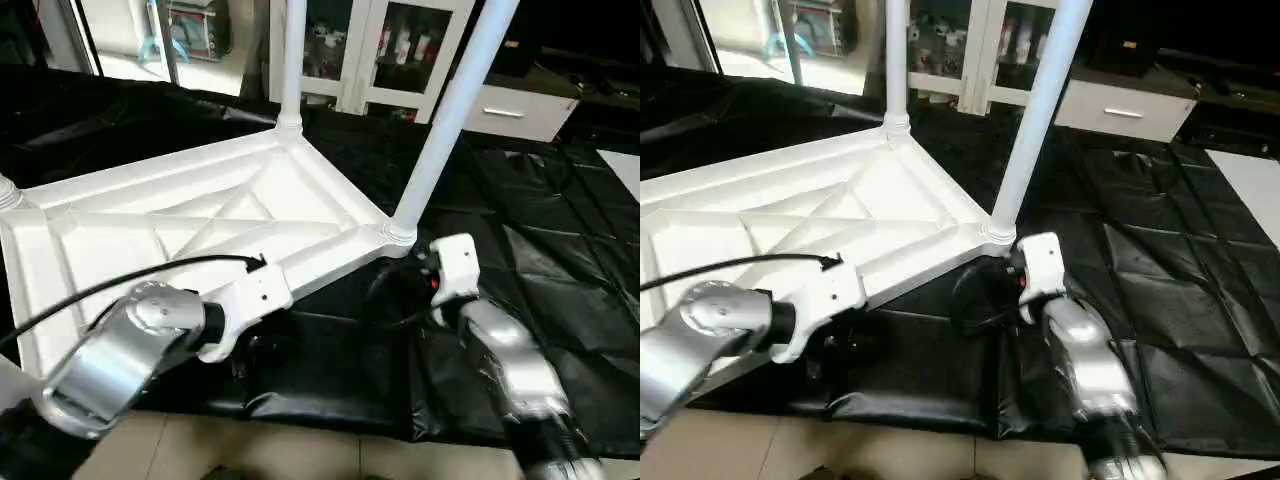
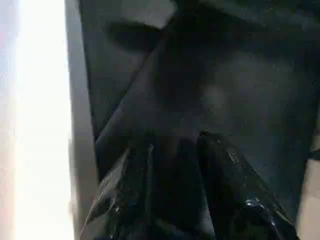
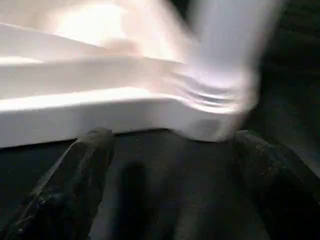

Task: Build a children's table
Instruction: Rotate table base

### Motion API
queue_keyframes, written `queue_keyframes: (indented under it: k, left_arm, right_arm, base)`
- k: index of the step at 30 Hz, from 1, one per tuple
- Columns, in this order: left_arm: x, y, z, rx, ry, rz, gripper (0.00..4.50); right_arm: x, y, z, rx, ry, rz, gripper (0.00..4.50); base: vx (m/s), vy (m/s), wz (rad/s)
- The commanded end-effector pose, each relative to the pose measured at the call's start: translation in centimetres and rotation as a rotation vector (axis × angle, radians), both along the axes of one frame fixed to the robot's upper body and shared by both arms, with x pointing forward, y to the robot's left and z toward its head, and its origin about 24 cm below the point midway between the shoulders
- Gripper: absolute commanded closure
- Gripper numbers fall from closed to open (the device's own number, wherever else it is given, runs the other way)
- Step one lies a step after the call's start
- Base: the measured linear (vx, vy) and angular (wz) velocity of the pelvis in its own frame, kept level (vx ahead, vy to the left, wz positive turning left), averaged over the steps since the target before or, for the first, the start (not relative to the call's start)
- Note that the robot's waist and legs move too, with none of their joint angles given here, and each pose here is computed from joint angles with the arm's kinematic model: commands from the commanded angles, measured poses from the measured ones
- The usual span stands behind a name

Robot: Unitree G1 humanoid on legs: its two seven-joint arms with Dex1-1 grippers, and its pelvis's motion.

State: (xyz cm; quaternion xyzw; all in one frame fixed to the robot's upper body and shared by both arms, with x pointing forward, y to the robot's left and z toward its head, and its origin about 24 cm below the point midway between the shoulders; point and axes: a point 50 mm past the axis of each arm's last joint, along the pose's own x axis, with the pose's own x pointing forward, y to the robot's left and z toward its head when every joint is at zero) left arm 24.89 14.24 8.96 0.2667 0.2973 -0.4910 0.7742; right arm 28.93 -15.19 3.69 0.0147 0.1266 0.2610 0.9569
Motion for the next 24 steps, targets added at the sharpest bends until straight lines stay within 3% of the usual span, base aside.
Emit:
queue_keyframes:
  k: [1,2,3,4,11,15,24]
  left_arm:
    - [0.3,0.2,-0.1,0.039,-0.019,0.018,2.89]
    - [0.6,0.6,-0.4,0.077,-0.024,0.027,2.89]
    - [0.6,0.7,-0.4,0.078,-0.025,0.027,2.89]
    - [0.6,0.8,-0.5,0.091,-0.023,0.030,2.89]
    - [1.4,0.8,-0.7,0.107,-0.058,0.066,2.89]
    - [3.1,0.5,-0.5,0.105,-0.132,0.106,2.89]
    - [6.4,0.0,0.3,0.140,-0.271,0.135,2.89]
  right_arm:
    - [-0.5,0.4,1.1,0.045,-0.013,0.099,0.42]
    - [-2.6,0.1,2.2,0.050,-0.010,0.310,0.42]
    - [-2.7,0.1,2.2,0.050,-0.010,0.317,0.42]
    - [-4.3,-0.3,2.9,0.043,0.002,0.444,0.42]
    - [-6.9,-1.2,4.4,0.040,0.047,0.601,0.42]
    - [-7.7,-1.0,4.5,0.038,0.073,0.634,0.42]
    - [-7.7,-0.6,4.1,0.022,0.076,0.603,0.42]
  base:
    - [0.000,0.000,0.00]
    - [0.000,0.000,0.00]
    - [0.000,0.000,0.00]
    - [0.000,0.000,0.00]
    - [0.000,0.000,0.00]
    - [0.000,0.000,0.00]
    - [0.000,0.000,0.00]
